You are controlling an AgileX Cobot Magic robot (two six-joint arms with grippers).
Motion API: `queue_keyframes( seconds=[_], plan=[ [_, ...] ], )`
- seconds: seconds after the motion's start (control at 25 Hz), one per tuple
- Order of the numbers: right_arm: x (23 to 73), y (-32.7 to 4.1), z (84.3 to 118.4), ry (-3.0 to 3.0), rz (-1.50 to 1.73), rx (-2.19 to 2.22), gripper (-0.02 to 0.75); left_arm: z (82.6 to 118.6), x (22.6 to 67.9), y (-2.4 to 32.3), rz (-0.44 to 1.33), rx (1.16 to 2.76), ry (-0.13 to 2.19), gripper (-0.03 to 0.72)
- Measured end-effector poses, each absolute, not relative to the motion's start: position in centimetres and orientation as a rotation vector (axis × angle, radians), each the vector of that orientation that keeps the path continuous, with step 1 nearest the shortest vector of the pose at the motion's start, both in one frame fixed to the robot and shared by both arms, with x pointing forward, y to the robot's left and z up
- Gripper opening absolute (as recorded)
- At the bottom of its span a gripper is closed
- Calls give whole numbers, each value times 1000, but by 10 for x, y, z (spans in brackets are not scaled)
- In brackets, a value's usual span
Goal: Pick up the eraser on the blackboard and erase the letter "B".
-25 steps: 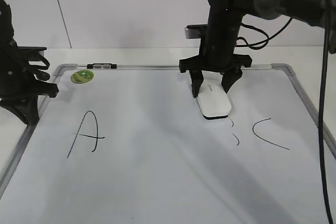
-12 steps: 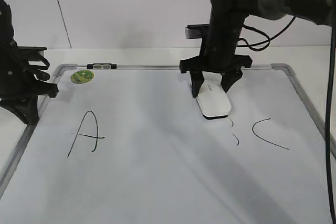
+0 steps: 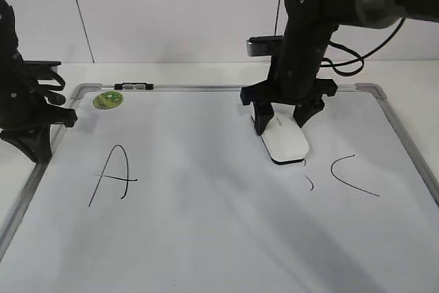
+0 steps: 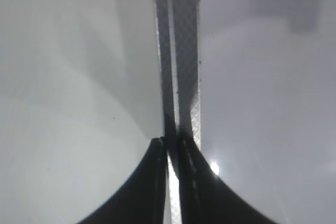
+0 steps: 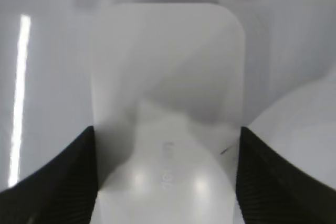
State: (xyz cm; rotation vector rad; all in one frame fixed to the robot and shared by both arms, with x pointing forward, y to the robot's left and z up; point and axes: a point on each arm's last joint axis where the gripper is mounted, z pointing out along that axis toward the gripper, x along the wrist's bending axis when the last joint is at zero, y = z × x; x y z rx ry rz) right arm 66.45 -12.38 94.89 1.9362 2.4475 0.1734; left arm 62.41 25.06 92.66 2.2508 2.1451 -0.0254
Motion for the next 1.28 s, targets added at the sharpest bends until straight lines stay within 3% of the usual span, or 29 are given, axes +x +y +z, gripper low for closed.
queue_keyframes(
  seconds=[0.56,0.84,1.28],
  plan=[
    [579,-148,946,2537,-29,1990,529,927,624,250,-35,2241,2147,20],
    [527,-138,943,2610,-12,1912,529,927,624,250,-39,2238,2148,20],
    [530,-132,941,2620,-33,1890,529,927,624,250,-39,2235,2151,20]
  ],
)
